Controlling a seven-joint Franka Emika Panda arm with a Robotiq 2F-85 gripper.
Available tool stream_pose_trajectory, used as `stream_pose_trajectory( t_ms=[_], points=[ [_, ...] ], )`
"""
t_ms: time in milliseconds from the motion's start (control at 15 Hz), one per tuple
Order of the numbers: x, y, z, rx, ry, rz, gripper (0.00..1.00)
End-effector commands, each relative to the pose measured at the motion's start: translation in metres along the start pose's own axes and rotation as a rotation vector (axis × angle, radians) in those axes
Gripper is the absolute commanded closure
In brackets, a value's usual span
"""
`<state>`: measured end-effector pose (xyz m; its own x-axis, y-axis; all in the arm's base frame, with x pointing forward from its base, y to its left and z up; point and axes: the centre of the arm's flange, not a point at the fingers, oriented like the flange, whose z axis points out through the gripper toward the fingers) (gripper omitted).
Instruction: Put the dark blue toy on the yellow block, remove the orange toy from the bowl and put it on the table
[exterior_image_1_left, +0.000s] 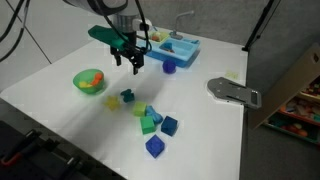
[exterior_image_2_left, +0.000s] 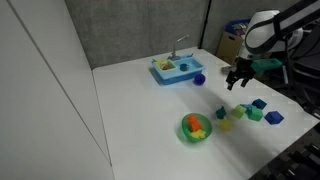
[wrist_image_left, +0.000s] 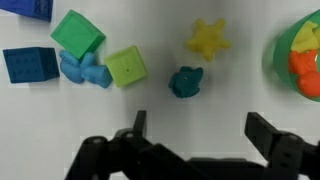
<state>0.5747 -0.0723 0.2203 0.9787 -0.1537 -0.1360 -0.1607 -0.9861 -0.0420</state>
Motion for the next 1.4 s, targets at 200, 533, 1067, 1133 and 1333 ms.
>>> stream_pose_trajectory(
  t_ms=[200, 533, 1067, 1133, 1333],
  points=[
    [0.0, 0.002, -0.001, 0.002, 0.001, 0.001, 0.0],
    [-0.006, -0.013, 0.022, -0.022, 0.009, -0.059, 0.0],
    [-0.024, -0.025, 0.074, -0.057, 0.015, -0.174, 0.0],
    [-0.025, -0.024, 0.08, -0.062, 0.026, -0.194, 0.0],
    [-0.023, -0.024, 0.097, -0.083, 0.057, -0.238, 0.0]
  ],
)
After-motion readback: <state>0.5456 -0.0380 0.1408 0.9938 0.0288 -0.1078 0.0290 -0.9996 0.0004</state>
